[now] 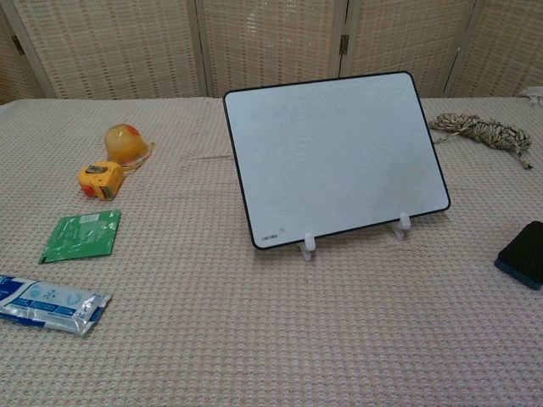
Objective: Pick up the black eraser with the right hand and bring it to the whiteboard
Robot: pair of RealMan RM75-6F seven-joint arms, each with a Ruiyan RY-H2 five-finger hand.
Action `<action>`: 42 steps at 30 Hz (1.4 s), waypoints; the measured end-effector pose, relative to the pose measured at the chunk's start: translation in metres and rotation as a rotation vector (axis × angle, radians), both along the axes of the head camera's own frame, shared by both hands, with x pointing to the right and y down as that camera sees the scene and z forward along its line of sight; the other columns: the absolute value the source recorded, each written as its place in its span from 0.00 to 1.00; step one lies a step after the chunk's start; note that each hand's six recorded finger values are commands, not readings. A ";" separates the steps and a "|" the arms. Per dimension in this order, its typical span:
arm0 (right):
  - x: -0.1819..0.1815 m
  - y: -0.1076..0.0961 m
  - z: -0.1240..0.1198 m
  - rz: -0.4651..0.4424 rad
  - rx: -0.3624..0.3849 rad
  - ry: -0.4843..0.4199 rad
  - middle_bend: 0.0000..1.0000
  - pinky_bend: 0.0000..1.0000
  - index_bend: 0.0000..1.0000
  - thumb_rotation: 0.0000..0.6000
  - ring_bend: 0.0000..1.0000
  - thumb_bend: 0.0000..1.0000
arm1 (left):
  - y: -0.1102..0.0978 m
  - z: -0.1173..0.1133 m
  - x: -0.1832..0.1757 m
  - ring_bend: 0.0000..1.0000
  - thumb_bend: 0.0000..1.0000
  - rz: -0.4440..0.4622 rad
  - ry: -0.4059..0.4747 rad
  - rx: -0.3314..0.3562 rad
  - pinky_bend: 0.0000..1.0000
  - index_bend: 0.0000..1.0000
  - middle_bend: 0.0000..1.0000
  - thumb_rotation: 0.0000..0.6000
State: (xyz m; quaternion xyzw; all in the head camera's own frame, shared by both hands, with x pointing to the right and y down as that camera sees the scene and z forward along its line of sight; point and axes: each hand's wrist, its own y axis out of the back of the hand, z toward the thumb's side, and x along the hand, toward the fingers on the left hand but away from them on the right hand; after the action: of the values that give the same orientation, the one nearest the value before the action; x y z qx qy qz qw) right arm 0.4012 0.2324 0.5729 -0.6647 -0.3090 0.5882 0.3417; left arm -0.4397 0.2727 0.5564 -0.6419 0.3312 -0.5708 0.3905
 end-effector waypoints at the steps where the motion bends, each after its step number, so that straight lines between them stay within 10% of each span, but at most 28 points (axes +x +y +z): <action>1: 0.000 0.000 0.000 -0.001 0.000 -0.001 0.00 0.00 0.00 1.00 0.00 0.31 | 0.000 0.000 0.000 0.03 0.21 0.001 -0.002 -0.002 0.00 0.00 0.04 1.00; 23: -0.017 -0.031 0.068 -0.246 -0.165 0.175 0.00 0.00 0.01 1.00 0.00 0.31 | -0.002 0.004 0.000 0.04 0.21 -0.005 0.007 -0.013 0.00 0.00 0.04 1.00; 42: -0.029 -0.032 0.105 -0.334 -0.205 0.245 0.00 0.00 0.23 1.00 0.00 0.31 | -0.002 0.000 -0.001 0.04 0.21 -0.008 0.021 -0.004 0.00 0.00 0.04 1.00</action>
State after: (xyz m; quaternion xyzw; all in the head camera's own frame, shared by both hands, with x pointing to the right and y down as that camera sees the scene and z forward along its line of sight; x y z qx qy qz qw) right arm 0.3721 0.2006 0.6783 -0.6612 -0.0897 0.6282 0.4000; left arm -0.4409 0.2707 0.5564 -0.6473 0.3366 -0.5664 0.3833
